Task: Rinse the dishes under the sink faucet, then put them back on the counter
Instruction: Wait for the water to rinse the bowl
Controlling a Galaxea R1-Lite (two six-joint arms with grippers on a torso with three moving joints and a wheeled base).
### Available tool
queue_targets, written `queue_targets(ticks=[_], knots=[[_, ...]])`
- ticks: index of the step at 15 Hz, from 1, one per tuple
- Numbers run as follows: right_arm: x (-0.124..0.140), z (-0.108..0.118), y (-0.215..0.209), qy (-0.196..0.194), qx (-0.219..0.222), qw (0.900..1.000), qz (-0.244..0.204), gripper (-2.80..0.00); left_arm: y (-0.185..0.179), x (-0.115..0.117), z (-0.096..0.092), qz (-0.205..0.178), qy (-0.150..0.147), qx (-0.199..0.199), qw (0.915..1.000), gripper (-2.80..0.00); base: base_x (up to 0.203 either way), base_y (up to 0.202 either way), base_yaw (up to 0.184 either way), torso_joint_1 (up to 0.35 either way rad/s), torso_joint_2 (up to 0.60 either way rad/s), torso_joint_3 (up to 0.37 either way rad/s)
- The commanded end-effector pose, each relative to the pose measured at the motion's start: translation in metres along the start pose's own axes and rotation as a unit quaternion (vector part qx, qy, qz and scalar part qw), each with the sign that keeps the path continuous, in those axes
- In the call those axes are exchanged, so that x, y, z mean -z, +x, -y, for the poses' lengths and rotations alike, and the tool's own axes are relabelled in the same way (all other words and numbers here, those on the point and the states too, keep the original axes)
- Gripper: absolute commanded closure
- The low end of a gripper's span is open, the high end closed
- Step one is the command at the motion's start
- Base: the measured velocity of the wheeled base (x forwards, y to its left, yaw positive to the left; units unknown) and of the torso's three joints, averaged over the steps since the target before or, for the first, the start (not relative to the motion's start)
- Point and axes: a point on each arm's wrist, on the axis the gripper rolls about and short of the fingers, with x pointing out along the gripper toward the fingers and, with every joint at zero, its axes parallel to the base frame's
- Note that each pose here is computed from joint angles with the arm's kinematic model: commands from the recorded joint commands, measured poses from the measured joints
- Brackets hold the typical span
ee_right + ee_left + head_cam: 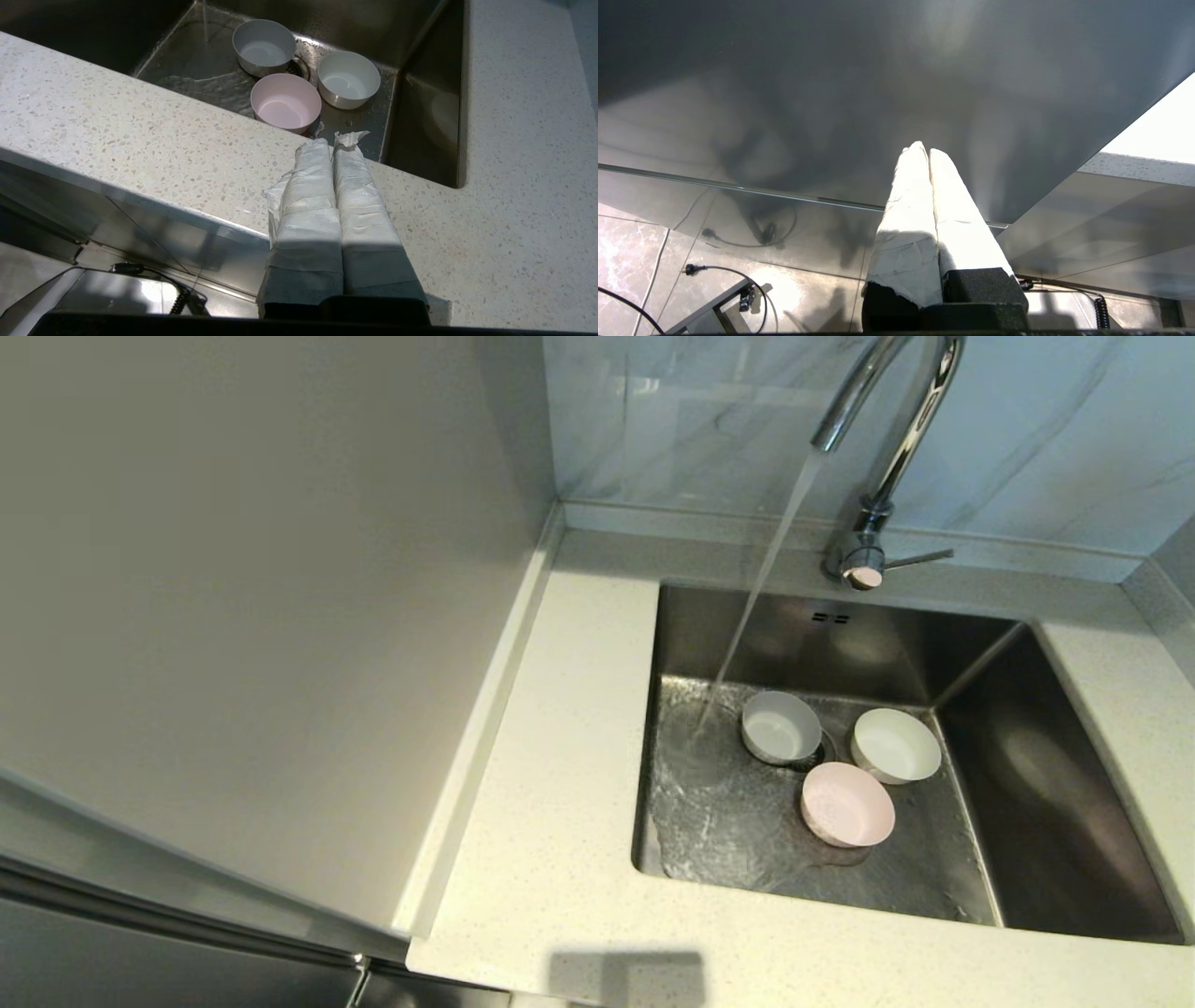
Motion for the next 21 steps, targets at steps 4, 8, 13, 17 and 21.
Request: queue_targets(ticks=[4, 8, 13, 17, 21], knots=[[-0.0001, 0.0000, 0.0002, -0.001, -0.001, 1.000, -0.001, 0.00, -0.0002, 0.0001, 0.0000, 0.002, 0.000, -0.001, 1.0000, 0.00, 0.000, 0.000, 0.000, 0.000, 0.00, 0.000], [-0.0002, 0.0000, 0.0002, -0.001, 0.000, 1.000, -0.001, 0.00, -0.0002, 0.0001, 0.0000, 0.002, 0.000, -0.001, 1.0000, 0.00, 0.000, 0.000, 0.000, 0.000, 0.00, 0.000], [-0.0002, 0.0000, 0.0002, -0.001, -0.001, 1.000, 0.000, 0.00, -0.0002, 0.0001, 0.0000, 0.002, 0.000, -0.001, 1.0000, 0.00, 0.000, 0.000, 0.000, 0.000, 0.00, 0.000], [-0.0001, 0.0000, 0.0001, -0.001, -0.001, 1.000, 0.000, 0.00, -0.0002, 0.0001, 0.0000, 0.002, 0.000, -0.001, 1.0000, 0.00, 0.000, 0.000, 0.000, 0.000, 0.00, 0.000], [-0.0002, 0.0001, 0.0001, -0.001, 0.000, 1.000, 0.000, 0.00, -0.0002, 0.0001, 0.0000, 0.002, 0.000, -0.001, 1.0000, 0.00, 0.000, 0.000, 0.000, 0.000, 0.00, 0.000]])
